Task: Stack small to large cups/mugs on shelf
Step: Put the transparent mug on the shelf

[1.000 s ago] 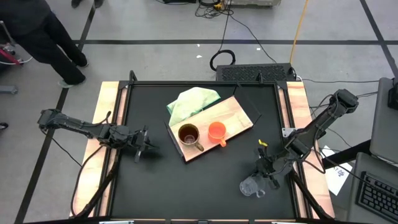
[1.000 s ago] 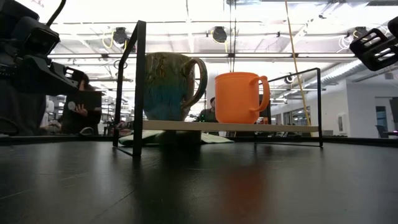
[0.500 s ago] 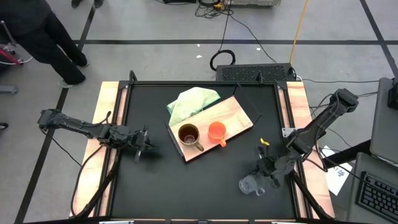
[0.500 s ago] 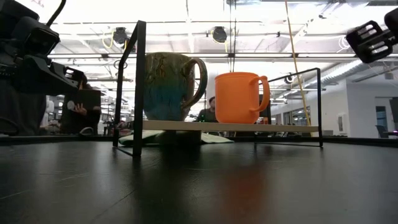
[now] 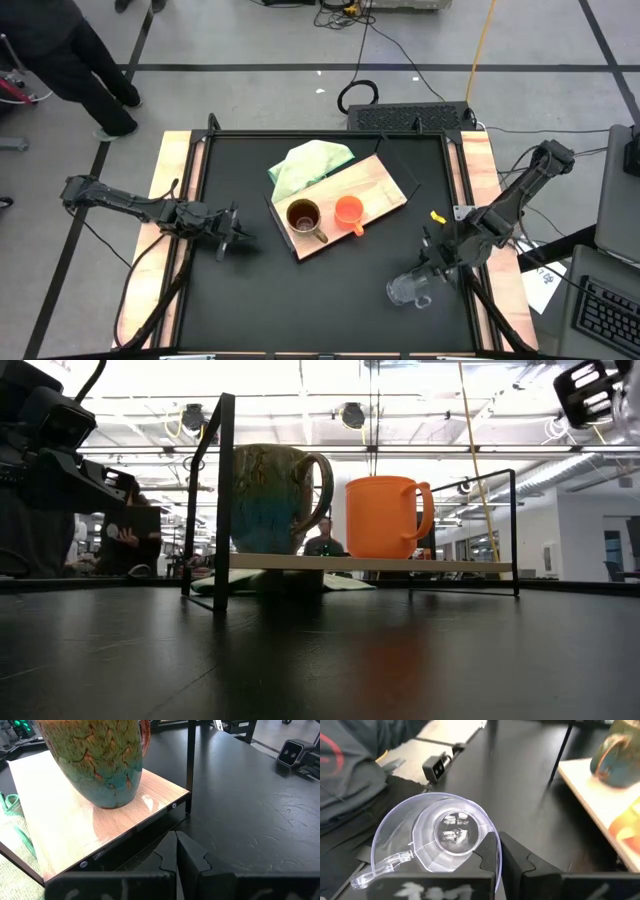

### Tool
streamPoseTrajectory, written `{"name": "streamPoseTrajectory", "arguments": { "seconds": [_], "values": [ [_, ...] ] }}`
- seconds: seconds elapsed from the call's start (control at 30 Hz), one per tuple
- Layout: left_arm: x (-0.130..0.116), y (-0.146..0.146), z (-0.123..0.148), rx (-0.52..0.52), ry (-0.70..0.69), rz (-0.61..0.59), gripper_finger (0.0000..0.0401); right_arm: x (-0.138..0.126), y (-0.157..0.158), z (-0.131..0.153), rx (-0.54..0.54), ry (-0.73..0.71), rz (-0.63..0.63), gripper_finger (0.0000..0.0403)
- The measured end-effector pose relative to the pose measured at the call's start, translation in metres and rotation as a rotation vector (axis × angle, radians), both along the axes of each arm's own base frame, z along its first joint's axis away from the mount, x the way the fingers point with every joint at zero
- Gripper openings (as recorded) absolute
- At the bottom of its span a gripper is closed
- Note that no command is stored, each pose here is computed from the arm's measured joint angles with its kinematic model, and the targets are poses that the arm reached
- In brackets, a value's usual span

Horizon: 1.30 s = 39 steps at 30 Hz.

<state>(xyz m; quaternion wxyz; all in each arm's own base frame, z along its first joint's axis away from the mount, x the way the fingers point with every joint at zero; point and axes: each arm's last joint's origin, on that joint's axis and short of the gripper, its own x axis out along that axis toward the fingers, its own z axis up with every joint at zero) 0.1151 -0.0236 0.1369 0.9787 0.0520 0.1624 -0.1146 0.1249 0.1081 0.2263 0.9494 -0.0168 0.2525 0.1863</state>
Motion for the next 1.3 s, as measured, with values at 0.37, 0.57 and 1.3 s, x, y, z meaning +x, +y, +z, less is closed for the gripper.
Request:
{"name": "streamPoseTrajectory", "arguments": {
  "seconds": [0.37,0.57,1.3],
  "values": [
    [0.0,0.0,0.0,0.0,0.0,0.0,0.0005,-0.021,-0.02,0.0,0.051,-0.122,0.024,0.0],
    [0.0,0.0,0.0,0.0,0.001,0.0,0.0005,-0.029,-0.028,-0.016,0.105,-0.18,0.022,0.0],
    [0.0,0.0,0.0,0.0,0.0,0.0,0.0005,-0.029,-0.041,-0.02,0.025,-0.305,-0.144,0.0]
  ]
}}
